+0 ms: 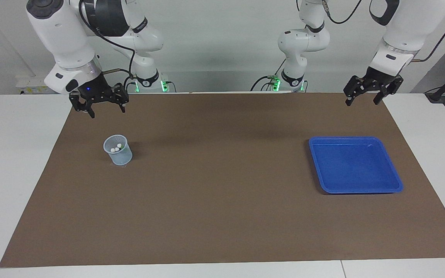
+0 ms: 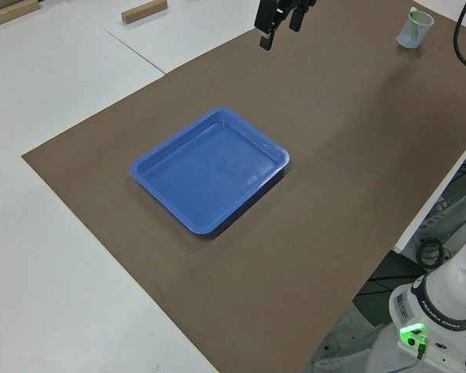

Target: Right arm passes pens to left for tray arrangement

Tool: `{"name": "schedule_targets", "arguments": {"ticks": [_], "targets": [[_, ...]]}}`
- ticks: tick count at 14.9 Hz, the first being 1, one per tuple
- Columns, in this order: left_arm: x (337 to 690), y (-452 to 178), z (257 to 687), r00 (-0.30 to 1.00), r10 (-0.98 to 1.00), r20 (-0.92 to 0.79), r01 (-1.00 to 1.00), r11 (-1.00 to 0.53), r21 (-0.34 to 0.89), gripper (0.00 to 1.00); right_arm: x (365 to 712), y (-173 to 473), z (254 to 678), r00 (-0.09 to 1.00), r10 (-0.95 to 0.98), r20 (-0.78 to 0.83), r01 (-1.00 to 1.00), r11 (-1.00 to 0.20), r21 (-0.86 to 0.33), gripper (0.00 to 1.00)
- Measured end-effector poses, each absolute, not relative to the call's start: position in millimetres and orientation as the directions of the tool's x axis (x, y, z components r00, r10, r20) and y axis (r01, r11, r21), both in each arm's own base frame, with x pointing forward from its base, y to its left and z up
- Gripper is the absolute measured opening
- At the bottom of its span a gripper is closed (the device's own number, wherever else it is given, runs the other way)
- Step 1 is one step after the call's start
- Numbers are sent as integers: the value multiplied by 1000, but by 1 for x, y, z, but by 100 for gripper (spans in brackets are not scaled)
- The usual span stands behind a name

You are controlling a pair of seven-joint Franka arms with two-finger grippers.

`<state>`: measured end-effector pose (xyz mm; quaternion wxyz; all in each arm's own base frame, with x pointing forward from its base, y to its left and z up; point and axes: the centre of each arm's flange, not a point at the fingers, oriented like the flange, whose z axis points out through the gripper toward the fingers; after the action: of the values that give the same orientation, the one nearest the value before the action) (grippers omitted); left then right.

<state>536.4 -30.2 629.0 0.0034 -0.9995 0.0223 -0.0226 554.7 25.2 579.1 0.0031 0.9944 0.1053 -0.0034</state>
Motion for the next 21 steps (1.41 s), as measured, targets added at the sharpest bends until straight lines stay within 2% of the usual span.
{"name": "schedule_targets", "arguments": {"ticks": [4,7,8,10,11,13,14,15,21], "targets": [[536,-30,624,999,-41,33,-41,-999,-6,100,560,27,533,977,215,5,215,-977,7,100],[527,-40,612,1000,29,-2,29,-996,89,100,562,28,496,976,218,2,218,-976,6,100],[522,-44,606,998,64,-20,66,-991,119,100,562,28,484,976,218,-4,218,-976,4,93],[510,-55,595,991,120,-56,127,-981,148,100,561,25,464,976,214,-28,215,-977,0,90],[503,-66,590,987,141,-75,151,-976,159,100,560,23,457,977,209,-41,209,-978,-3,81],[489,-91,582,981,168,-97,182,-968,171,100,558,15,446,982,181,-58,181,-983,-5,80],[483,-103,579,976,188,-105,205,-963,173,100,558,12,442,987,149,-62,149,-989,-4,73],[478,-111,577,969,216,-115,235,-955,182,100,559,11,439,992,112,-62,112,-994,-2,70],[467,-134,567,915,358,-183,399,-869,294,100,564,-7,410,989,-109,-99,-109,-994,12,70]]}}
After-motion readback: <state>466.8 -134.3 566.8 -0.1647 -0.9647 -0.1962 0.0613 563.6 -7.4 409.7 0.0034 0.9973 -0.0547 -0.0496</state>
